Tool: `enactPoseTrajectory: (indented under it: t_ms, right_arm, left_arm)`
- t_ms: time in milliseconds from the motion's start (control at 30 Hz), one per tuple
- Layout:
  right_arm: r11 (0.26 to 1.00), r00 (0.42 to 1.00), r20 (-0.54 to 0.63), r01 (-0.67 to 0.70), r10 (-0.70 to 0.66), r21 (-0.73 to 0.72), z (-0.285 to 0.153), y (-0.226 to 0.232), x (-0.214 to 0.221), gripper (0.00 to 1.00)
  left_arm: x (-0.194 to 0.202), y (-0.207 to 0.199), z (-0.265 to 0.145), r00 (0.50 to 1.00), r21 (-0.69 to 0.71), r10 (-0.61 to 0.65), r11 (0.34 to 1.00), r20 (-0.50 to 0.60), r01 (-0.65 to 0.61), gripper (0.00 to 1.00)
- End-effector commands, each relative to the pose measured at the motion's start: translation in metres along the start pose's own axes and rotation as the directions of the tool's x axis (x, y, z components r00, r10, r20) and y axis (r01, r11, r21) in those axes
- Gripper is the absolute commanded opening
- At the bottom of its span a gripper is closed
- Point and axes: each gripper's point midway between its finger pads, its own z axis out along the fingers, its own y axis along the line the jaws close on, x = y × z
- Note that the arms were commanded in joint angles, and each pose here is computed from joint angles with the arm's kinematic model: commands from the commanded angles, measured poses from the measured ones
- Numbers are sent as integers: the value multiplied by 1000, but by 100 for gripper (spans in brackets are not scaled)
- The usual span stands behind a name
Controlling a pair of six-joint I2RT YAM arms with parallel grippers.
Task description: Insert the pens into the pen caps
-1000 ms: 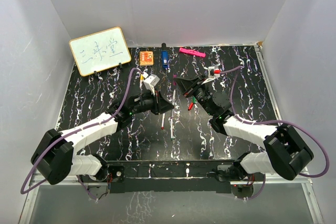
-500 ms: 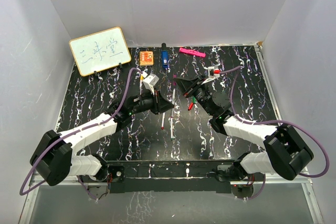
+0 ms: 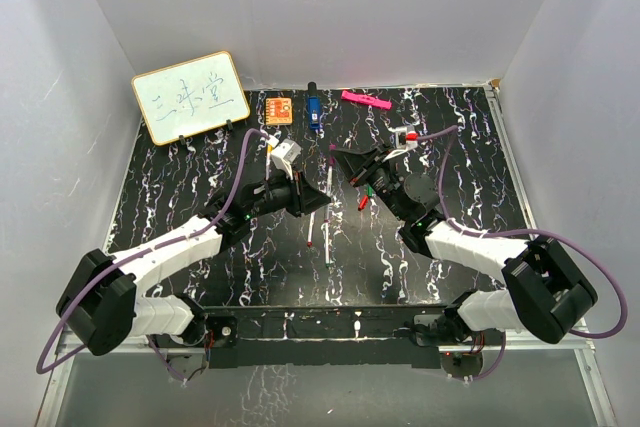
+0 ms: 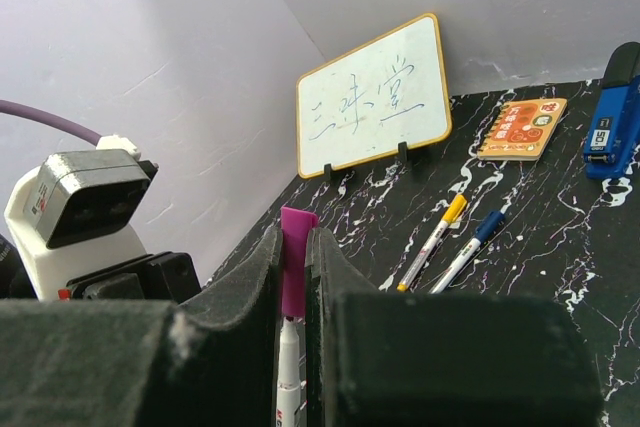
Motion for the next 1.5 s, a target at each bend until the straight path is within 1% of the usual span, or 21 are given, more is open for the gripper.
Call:
enactPoseTrajectory:
  t_ms: [0,500,800,1033,1167,1267,1467]
  right_arm:
    - [999,1000,31,-2,4,-50,0,15,-10,0]
    - [997,999,-34,-15,12,-76,-3,21,16,0]
    - [997,997,-80,12,-18,-75,-10,22,27,0]
    - [997,985,-168,24,-37,-77,-12,20,46,0]
    - [996,974,-218,42,-59,-80,-14,19,59,0]
    - [996,964,-256,59,-74,-66,-17,15,68,0]
    - [994,942,-319,102,-108,-36,-20,10,85,0]
  left_arm:
    - [-18,-10,-1,998,27,33,999,61,-35,0]
    - [-32,-15,0,994,32,28,999,110,-31,0]
    - [-52,-10,-15,975,-37,29,999,222,-21,0]
    - [-69,-13,-18,960,-49,39,998,276,-27,0]
    - [-79,-9,-18,951,-84,37,996,308,-11,0]
    - [-92,-9,-22,935,-108,70,994,348,-34,0]
    - [-112,-10,-21,917,-144,125,987,380,-75,0]
